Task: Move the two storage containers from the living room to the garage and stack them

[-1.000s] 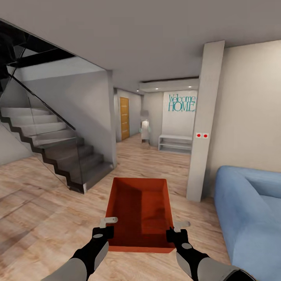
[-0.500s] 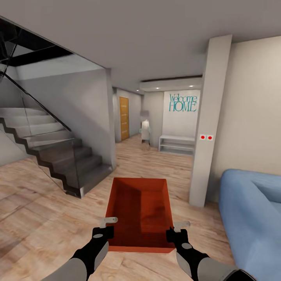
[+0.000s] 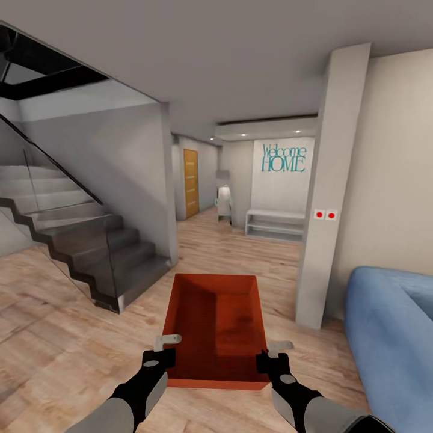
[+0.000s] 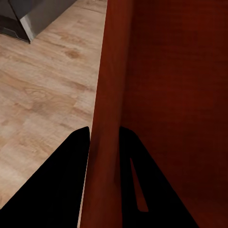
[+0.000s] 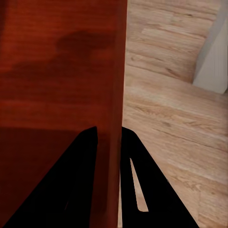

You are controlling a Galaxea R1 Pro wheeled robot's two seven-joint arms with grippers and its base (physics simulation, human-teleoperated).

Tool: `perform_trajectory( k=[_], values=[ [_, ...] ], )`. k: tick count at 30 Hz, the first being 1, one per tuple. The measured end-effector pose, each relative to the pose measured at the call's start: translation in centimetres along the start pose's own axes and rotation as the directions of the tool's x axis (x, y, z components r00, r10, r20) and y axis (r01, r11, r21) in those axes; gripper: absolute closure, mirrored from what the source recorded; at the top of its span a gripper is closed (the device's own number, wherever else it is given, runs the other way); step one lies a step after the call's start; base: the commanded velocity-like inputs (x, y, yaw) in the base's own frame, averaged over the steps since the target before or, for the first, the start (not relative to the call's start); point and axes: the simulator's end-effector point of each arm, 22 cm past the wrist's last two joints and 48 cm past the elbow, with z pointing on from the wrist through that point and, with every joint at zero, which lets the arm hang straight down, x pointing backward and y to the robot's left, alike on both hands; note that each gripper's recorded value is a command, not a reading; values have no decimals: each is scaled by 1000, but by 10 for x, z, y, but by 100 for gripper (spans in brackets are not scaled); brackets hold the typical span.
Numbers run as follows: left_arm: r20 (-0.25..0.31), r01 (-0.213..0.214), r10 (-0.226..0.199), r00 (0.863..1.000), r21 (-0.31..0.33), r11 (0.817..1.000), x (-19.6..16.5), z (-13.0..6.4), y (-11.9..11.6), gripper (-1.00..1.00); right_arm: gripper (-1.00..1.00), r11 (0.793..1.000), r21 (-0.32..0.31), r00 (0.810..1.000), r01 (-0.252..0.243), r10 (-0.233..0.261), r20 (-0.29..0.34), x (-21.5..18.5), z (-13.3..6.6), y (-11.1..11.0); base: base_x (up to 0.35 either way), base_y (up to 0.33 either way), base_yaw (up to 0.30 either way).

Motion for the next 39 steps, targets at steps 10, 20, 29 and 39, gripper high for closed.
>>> perform_trajectory(
  k=[10, 20, 29, 39],
  values=[
    [0, 0, 0, 1000, 0, 1000, 0, 0, 0, 100, 100, 1000, 0, 1000, -1, 1, 0, 0, 0, 0, 322, 0, 0],
    [1, -1, 1, 1000, 0, 1000, -1, 0, 0, 100, 100, 1000, 0, 1000, -3, 3, 1, 0, 0, 1, 322, 0, 0],
    [2, -1, 1, 1000, 0, 1000, -1, 0, 1, 100, 100, 1000, 0, 1000, -3, 3, 1, 0, 0, 1, 322, 0, 0],
    [-5, -2, 2, 1000, 0, 1000, 3, 2, 0, 100, 100, 1000, 0, 1000, -3, 3, -6, 4, 1, 1, 322, 0, 0]
  ],
)
